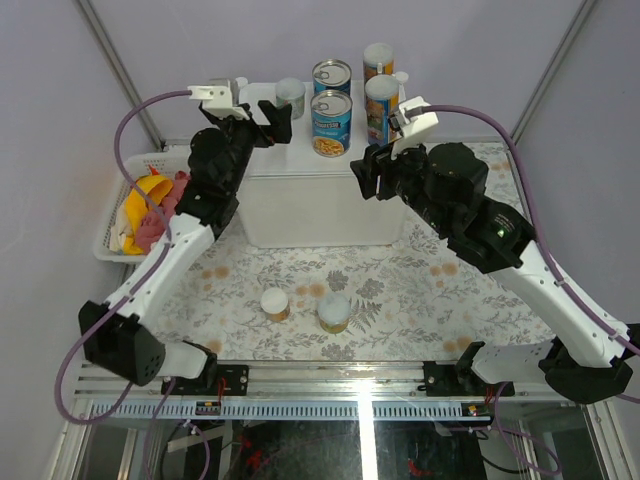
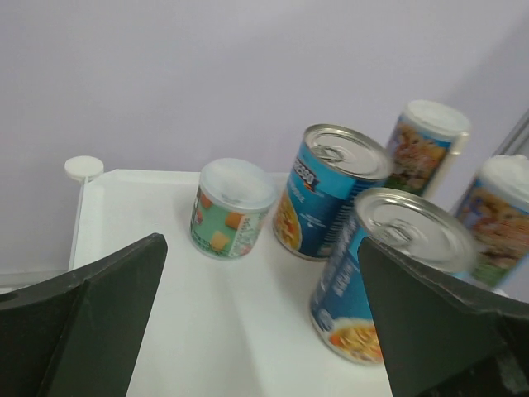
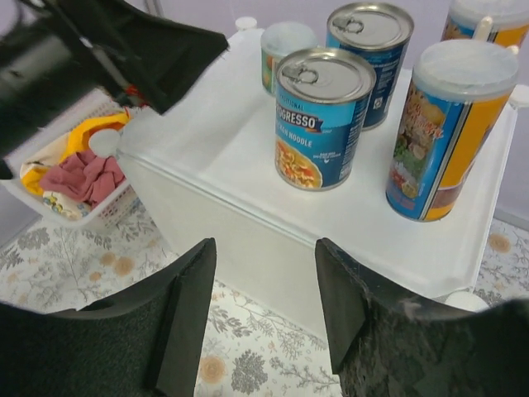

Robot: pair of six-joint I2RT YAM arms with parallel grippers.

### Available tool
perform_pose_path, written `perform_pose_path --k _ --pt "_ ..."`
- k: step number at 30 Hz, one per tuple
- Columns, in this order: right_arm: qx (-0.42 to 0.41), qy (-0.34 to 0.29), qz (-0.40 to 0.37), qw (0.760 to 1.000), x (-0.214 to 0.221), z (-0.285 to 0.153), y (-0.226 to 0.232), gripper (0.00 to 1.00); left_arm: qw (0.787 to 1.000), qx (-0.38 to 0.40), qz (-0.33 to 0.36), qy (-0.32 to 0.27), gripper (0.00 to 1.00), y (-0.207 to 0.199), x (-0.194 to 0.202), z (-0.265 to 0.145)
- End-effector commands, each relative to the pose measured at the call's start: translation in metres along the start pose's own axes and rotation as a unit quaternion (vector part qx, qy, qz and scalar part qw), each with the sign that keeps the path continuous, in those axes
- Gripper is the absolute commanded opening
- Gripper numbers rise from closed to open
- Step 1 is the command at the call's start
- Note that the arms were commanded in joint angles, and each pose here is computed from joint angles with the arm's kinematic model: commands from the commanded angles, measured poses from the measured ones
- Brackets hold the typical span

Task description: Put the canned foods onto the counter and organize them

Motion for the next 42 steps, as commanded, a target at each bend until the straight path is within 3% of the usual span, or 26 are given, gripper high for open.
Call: perform_pose_path --k 1,14,25,42 --pt "-0.037 0.014 0.002 0.999 0.007 -0.008 0.008 0.59 0.999 -0.028 -0.014 0.001 1.00 -0.007 -0.015 -0.041" --pt "-0.195 0.155 -0.019 0.968 0.123 0.000 0.109 0.74 0.981 -0.162 -0.066 0.079 1.00 0.012 -0.008 -0.149" --pt "-0.282 0.227 -0.034 0.932 0.208 0.012 0.183 0.83 0.975 -0.189 -0.058 0.100 1.00 0.020 -0.007 -0.167" --pt "-0.341 0.267 -0.062 0.899 0.254 0.041 0.251 0.85 0.976 -0.183 -0.054 0.102 1.00 0.019 -0.009 -0.169"
Point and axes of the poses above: each gripper's point midway between its finger pads, its own z axis out along the fingers, its own y axis along the line the jaws close on, x = y × z, the point moved 4 cm from there along -z, back along the fingers, and after that the axes turned 13 degrees about -z, right-handed, at the moved point
